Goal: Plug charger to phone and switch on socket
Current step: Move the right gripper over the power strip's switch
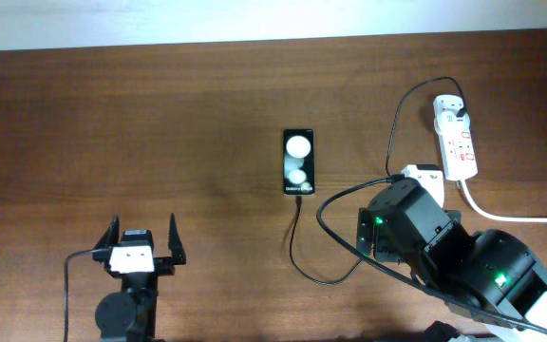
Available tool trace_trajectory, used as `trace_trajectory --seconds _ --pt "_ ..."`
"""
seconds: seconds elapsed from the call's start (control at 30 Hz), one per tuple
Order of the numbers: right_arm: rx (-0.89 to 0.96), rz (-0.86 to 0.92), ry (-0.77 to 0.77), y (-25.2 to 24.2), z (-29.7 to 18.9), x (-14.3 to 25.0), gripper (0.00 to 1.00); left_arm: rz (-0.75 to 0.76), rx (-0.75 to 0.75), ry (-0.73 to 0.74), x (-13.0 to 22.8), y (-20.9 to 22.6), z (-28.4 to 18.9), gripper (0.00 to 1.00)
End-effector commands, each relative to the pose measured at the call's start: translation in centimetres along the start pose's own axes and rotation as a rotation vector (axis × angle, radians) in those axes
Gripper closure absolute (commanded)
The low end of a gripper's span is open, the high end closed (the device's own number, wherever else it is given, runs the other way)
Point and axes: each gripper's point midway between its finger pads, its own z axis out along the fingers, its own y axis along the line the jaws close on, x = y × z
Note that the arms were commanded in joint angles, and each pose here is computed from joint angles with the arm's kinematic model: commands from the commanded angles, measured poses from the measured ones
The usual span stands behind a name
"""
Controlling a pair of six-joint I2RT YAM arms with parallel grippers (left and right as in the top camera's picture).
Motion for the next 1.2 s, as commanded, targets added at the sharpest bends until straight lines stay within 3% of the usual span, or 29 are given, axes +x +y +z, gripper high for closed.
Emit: trace_trajectory --seconds 0.0,0.1,0.2,0.23,0.4,0.8,1.17 --pt "-0.011 0.015 -0.013 0.2 -0.2 -0.5 0.01 0.052 0.015 0.002 0.3 -0.2 0.0 0.01" --pt "0.000 0.009 0.000 0.4 0.2 -0.4 0.01 0.052 0.015 0.001 0.3 -0.2 0.0 0.01" --pt "0.015 0.011 0.019 1.2 1.5 -0.8 0.57 0.052 0.015 0.002 0.3 -0.2 0.0 0.01" --pt "0.030 0.045 0.034 1.4 2.0 -0.7 0.68 0.052 0.015 0.002 0.3 -0.2 0.0 0.01" --pt "0.073 0.150 0.096 0.9 3.7 -0.7 0.96 0.052 0.015 0.002 0.3 -0.2 0.0 0.01" --pt "0.199 0.710 0.232 -14.0 7.4 -5.1 0.96 0.052 0.015 0.002 0.3 -0.2 0.0 0.01" --pt "0.233 0.804 0.312 -19.8 17.2 -13.1 0.96 0.052 0.015 0.002 0.3 -0.2 0.0 0.01"
